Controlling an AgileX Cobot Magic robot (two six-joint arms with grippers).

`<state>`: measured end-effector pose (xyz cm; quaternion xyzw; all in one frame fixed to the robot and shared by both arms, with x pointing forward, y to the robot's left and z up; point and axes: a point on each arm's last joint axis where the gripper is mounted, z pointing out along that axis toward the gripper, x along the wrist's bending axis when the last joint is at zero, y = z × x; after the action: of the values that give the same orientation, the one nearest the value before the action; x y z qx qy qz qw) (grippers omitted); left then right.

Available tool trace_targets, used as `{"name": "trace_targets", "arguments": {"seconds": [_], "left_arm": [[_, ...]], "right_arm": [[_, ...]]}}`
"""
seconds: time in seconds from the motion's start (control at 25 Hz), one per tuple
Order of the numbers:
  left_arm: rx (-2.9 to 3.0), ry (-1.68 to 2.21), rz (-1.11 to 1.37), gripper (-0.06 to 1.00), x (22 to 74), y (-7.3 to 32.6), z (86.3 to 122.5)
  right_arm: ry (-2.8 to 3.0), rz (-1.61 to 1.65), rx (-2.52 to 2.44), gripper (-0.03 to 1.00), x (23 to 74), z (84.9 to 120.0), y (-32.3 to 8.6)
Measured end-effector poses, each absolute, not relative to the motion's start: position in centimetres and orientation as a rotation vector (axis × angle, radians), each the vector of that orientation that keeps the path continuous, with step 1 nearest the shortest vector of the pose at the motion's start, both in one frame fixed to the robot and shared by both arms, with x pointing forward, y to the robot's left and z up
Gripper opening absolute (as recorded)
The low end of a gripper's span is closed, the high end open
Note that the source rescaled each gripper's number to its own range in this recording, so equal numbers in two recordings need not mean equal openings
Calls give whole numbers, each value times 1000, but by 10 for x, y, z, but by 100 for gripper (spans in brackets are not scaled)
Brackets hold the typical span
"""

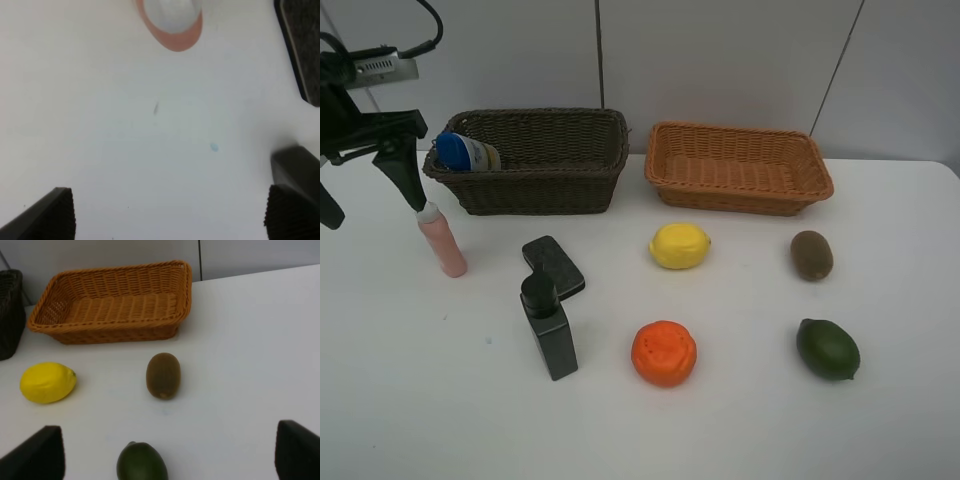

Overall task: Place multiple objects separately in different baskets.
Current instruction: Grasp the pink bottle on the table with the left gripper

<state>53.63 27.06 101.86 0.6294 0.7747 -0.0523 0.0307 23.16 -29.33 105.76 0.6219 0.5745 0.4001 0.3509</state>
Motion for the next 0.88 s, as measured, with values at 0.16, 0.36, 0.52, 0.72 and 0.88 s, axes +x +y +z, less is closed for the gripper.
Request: {"name": "trace_targets", "arguments": {"seconds": [0.16,0.36,0.52,0.72,0.88], "left_arm": [[1889,2378,-103,97,540,271,1005],[1852,2388,-82,97,557,270,979],[1839,2401,-79,97,570,269,952],[1825,2404,-61,97,581,269,927],[1828,2416,-68,96,584,269,915]], "right_arm": [[1487,1036,1610,100,232,1058,-293],[1487,1036,1610,100,232,1058,-293],[1487,1036,1610,100,232,1058,-293],[1487,1036,1610,100,232,1058,-293],[1487,1036,1610,100,232,1058,-293]]}}
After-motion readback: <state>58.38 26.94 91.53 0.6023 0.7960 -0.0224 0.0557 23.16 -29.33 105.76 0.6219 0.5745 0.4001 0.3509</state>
